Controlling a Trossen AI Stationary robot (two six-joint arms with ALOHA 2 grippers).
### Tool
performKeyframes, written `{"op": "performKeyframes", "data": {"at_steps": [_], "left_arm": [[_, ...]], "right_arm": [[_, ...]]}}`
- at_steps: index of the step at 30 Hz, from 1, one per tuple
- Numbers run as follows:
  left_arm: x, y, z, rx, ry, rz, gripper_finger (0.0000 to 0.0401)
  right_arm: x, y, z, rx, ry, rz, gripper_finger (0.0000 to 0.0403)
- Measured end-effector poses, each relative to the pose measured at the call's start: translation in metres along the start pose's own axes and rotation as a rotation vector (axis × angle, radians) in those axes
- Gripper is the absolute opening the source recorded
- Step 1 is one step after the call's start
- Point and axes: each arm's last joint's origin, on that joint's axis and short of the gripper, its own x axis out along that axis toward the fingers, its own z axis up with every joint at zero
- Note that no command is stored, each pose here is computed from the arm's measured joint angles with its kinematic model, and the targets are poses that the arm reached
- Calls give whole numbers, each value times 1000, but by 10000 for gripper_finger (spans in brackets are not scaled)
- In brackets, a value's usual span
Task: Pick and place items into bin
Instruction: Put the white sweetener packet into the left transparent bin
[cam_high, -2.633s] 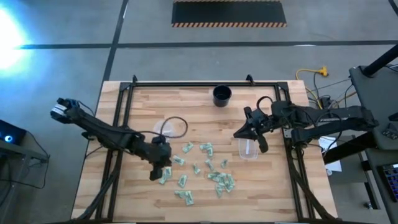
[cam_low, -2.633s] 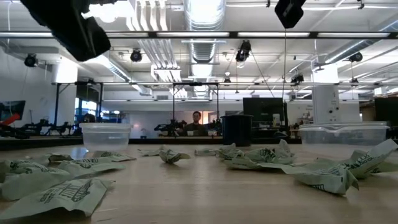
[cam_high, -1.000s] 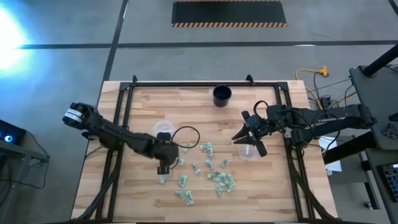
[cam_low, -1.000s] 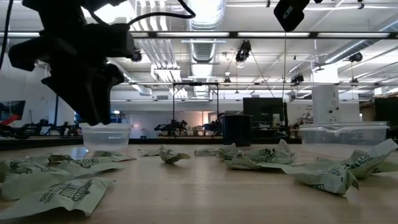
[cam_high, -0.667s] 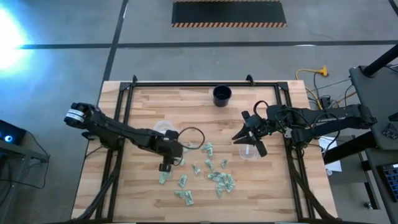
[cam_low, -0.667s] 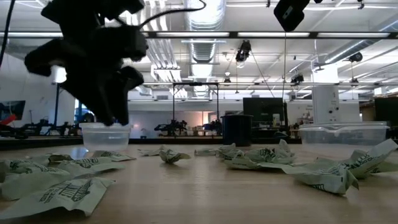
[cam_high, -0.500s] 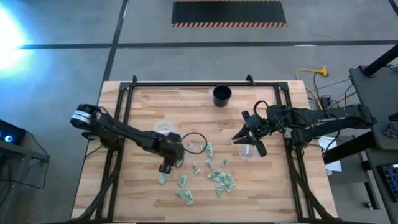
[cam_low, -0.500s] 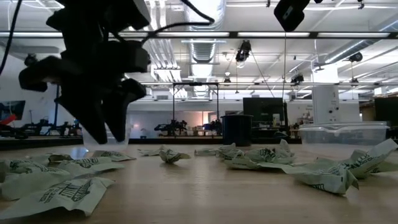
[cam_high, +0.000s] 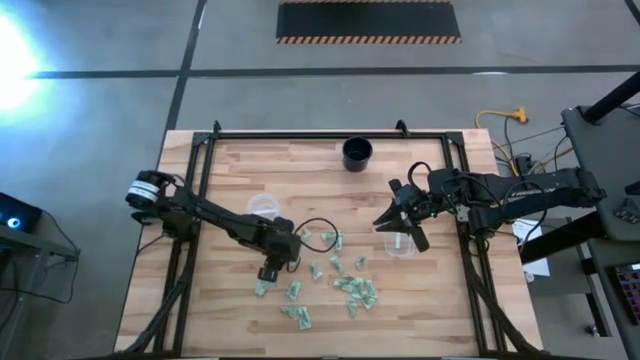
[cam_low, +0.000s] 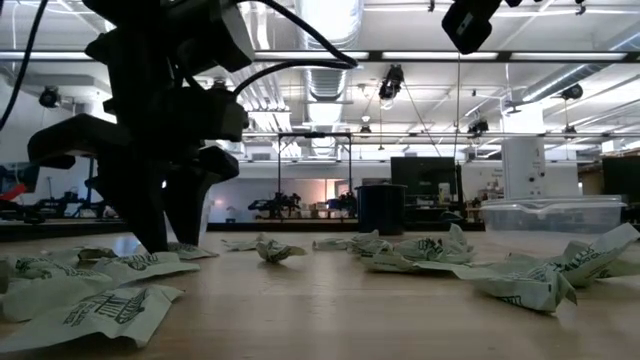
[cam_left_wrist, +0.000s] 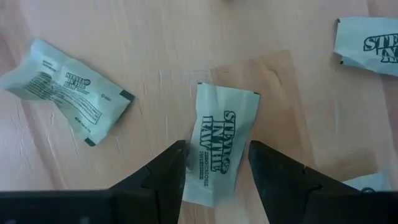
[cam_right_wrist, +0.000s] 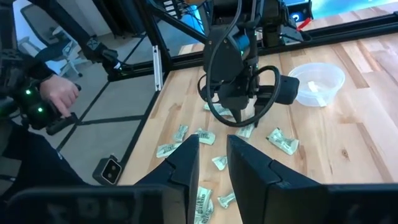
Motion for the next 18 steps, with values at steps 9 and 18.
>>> {"op": "performKeyframes", "data": {"at_steps": [9, 18], "left_arm": [[-1, 0, 0, -23, 3, 29, 95], [-6, 1, 1, -60, -13, 49, 29]], "right_arm": [[0, 0, 0, 9, 1, -1, 70], [0, 0, 0, 8, 1, -3, 71]]}}
